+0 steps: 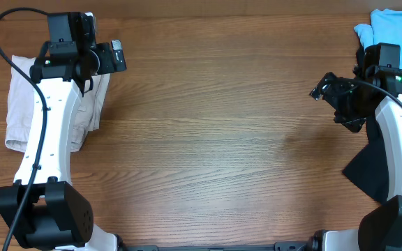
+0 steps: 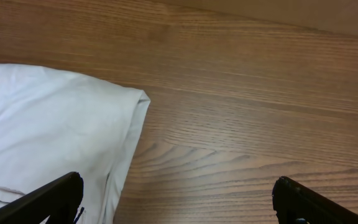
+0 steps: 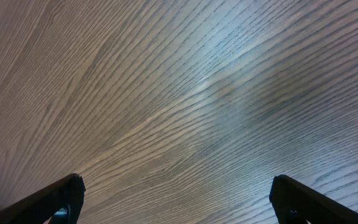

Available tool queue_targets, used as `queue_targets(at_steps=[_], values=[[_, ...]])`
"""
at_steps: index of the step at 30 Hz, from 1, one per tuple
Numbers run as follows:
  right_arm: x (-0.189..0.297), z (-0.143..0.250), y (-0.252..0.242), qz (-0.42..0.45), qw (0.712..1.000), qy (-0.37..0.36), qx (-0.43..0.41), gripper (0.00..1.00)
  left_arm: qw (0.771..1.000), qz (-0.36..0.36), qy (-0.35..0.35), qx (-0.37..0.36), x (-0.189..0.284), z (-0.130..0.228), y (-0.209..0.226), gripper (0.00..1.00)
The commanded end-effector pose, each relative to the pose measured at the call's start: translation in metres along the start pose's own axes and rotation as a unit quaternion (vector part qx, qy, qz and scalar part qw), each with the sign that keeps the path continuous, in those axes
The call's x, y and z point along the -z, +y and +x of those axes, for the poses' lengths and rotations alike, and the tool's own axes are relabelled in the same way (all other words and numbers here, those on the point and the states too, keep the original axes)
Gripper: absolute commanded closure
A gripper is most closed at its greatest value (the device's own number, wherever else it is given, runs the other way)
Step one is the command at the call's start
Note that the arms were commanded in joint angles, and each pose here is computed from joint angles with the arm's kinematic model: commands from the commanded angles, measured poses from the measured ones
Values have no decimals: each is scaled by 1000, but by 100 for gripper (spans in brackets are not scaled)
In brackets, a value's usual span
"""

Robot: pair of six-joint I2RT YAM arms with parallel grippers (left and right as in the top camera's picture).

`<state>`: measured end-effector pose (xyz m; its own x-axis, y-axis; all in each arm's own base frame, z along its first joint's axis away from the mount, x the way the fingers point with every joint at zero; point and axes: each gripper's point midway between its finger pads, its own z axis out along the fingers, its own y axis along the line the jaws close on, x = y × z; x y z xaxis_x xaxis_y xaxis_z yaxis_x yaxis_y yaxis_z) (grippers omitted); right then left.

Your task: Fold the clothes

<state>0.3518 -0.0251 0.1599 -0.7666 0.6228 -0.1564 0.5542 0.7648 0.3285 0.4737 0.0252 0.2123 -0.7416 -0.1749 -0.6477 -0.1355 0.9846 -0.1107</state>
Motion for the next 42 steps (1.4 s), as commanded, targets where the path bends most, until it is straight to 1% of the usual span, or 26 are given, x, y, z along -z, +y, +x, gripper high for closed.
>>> queue_targets(at_steps=[1, 9, 12, 16, 20, 23, 26, 30, 33, 37, 39, 42], values=[[2, -4, 0, 0, 1000, -8, 2, 0, 1000, 6, 1, 8, -1, 0, -1, 0], [2, -3, 2, 0, 1000, -8, 4, 0, 1000, 6, 1, 8, -1, 0, -1, 0], [12, -2, 6, -8, 1000, -20, 10, 0, 1000, 6, 1, 8, -1, 0, -1, 0], [52, 7, 25, -43, 996, -69, 39, 0, 1000, 6, 1, 8, -1, 0, -1, 0], [105, 24, 41, -90, 985, -131, 72, 0, 1000, 6, 1, 8, -1, 0, -1, 0], [153, 46, 50, -133, 968, -187, 100, 0, 1000, 6, 1, 8, -1, 0, -1, 0], [200, 83, 60, -190, 942, -235, 145, 0, 1000, 6, 1, 8, -1, 0, -1, 0], [254, 142, 63, -278, 896, -272, 213, 0, 1000, 6, 1, 8, -1, 0, -1, 0], [287, 174, 48, -328, 863, -299, 240, 0, 1000, 6, 1, 8, -1, 0, -1, 0], [311, 200, 18, -362, 832, -343, 243, 0, 1000, 6, 1, 8, -1, 0, -1, 0], [308, 203, 6, -357, 831, -356, 237, 0, 1000, 6, 1, 8, -1, 0, -1, 0], [292, 199, -11, -333, 837, -376, 218, 0, 1000, 6, 1, 8, -1, 0, -1, 0]])
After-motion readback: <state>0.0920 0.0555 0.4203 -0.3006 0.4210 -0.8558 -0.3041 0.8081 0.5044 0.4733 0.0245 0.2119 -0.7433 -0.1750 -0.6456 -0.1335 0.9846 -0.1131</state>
